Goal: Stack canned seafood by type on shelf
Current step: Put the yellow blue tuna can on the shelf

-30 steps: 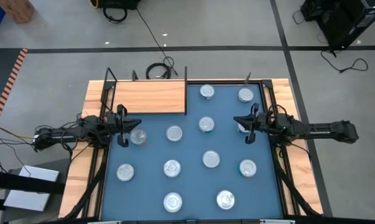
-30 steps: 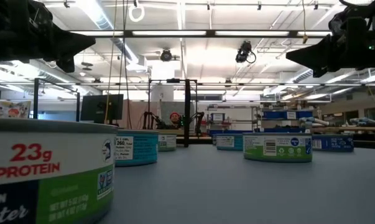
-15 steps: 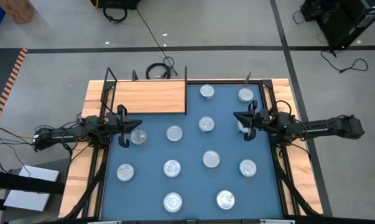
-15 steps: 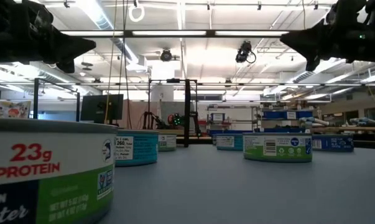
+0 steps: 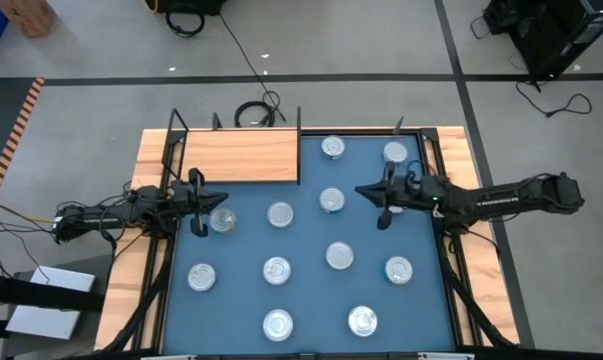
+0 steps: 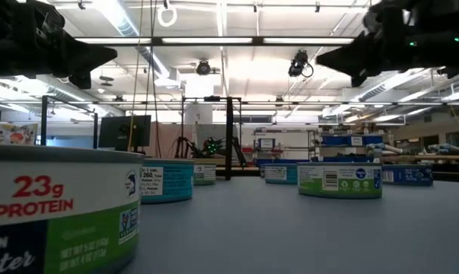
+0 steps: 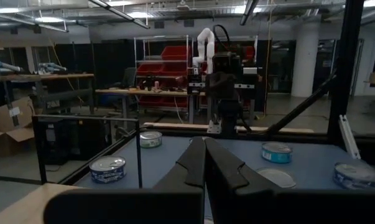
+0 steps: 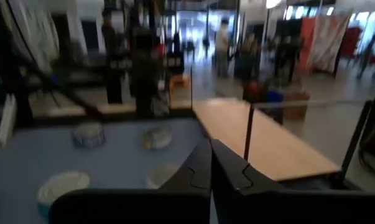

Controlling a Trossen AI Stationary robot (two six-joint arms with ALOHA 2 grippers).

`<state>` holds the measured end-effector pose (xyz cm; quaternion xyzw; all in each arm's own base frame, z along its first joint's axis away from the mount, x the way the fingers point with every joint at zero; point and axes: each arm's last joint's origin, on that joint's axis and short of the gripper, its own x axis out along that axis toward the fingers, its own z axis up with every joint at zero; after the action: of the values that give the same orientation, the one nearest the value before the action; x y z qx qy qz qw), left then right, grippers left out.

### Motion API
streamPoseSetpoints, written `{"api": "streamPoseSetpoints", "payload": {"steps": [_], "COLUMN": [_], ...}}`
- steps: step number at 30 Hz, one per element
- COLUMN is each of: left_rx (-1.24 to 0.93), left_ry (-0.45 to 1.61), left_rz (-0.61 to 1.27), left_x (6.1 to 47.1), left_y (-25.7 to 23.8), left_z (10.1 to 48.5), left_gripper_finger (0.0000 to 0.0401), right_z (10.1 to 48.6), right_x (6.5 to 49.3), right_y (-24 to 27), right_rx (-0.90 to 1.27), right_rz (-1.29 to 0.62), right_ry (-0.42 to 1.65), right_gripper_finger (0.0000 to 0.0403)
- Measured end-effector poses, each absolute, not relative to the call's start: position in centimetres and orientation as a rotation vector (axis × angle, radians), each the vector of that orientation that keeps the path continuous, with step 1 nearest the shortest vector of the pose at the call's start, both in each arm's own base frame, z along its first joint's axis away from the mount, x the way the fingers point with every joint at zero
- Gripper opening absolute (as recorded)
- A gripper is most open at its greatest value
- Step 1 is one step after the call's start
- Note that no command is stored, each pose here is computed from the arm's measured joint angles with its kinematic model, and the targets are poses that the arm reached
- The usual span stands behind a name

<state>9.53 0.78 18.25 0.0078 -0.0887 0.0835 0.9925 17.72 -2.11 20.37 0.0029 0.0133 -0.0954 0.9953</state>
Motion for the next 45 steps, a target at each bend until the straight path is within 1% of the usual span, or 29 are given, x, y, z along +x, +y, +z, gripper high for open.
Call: {"api": "streamPoseSetpoints", "payload": {"steps": [11, 17, 26, 30, 33, 38, 45], "left_rx": [0.017, 0.037, 0.050, 0.048, 0.048, 0.048, 0.086], "left_ry": [-0.144, -0.140, -0.140, -0.144, -0.146, -0.145, -0.134], "left_rz": [0.167, 0.168, 0.116, 0.116, 0.116, 0.113, 0.043], "left_x": [9.6, 9.6, 9.6, 9.6, 9.6, 9.6, 9.7], "left_y": [0.8, 0.8, 0.6, 0.6, 0.6, 0.6, 0.4], "left_z": [17.9, 17.9, 17.9, 17.9, 18.0, 17.9, 17.8], "left_gripper_finger": [0.0006, 0.0006, 0.0006, 0.0006, 0.0006, 0.0006, 0.0006], "right_z": [22.7, 23.0, 21.6, 21.0, 20.8, 20.0, 17.7], "right_x": [22.7, 24.6, 28.3, 29.1, 29.2, 29.4, 30.5], "right_y": [-2.5, -2.8, -3.2, -3.2, -3.1, -2.7, -1.8], "right_rx": [0.024, 0.015, 0.014, 0.017, 0.008, -0.003, -0.020], "right_rz": [-0.195, -0.245, -0.247, -0.235, -0.228, -0.213, -0.184], "right_ry": [0.362, 0.548, 0.722, 0.817, 0.895, 0.942, 0.993], "right_gripper_finger": [0.0017, 0.0037, 0.0105, 0.0126, 0.0134, 0.0136, 0.0136]}}
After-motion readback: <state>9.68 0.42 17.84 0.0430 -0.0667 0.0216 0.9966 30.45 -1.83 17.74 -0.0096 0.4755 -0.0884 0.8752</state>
